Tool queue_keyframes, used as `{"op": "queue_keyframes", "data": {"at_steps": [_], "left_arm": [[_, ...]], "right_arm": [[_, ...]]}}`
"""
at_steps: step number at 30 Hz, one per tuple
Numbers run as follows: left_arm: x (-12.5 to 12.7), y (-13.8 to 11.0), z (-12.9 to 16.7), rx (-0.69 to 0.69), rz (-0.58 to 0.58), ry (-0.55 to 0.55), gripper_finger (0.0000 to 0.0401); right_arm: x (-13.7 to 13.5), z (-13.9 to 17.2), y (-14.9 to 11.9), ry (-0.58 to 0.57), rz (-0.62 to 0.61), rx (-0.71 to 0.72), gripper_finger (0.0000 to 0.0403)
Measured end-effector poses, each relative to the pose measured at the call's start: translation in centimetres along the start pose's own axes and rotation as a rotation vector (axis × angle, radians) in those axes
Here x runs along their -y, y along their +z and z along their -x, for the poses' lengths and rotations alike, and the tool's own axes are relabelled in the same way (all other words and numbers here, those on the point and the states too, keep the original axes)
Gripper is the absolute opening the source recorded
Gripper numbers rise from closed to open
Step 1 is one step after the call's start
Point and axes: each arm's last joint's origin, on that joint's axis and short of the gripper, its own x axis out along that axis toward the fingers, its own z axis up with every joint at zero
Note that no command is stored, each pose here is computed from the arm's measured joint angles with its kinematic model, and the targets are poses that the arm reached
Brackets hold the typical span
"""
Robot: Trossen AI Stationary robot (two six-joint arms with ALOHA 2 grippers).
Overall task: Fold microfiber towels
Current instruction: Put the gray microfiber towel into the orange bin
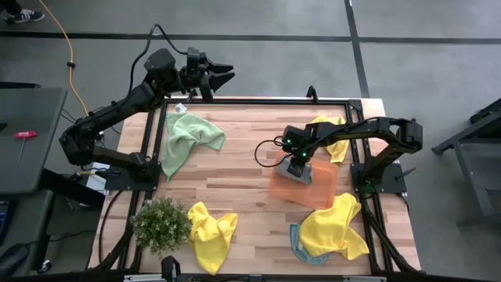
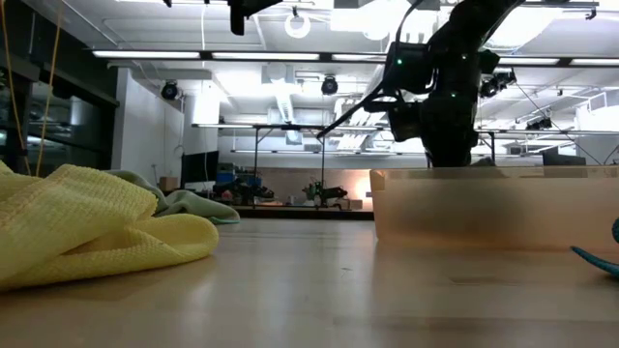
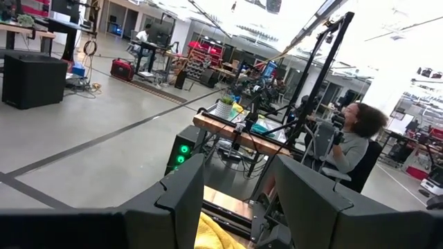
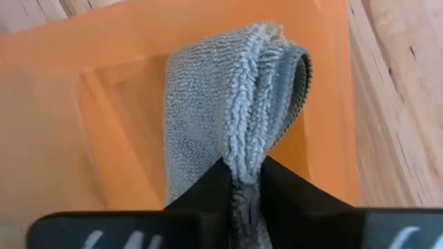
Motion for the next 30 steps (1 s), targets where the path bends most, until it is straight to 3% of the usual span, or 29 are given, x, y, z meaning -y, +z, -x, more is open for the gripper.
{"op": "queue_keyframes", "data": {"at_steps": [13, 17, 30], "left_arm": [[0.0, 0.0, 0.0, 0.0, 0.012, 0.0, 0.0164], [0.0, 0.0, 0.0, -0.001, 0.014, -0.002, 0.0164], [0.1, 0.1, 0.1, 0.002, 0.058, -0.004, 0.0164]], "right_arm": [[0.1, -0.1, 1.3, -0.036, 0.074, 0.124, 0.0196], [0.4, -1.0, 2.0, -0.038, 0.125, 0.157, 0.0205], [0.0, -2.2, 5.4, -0.087, 0.482, 0.314, 0.0206]]}}
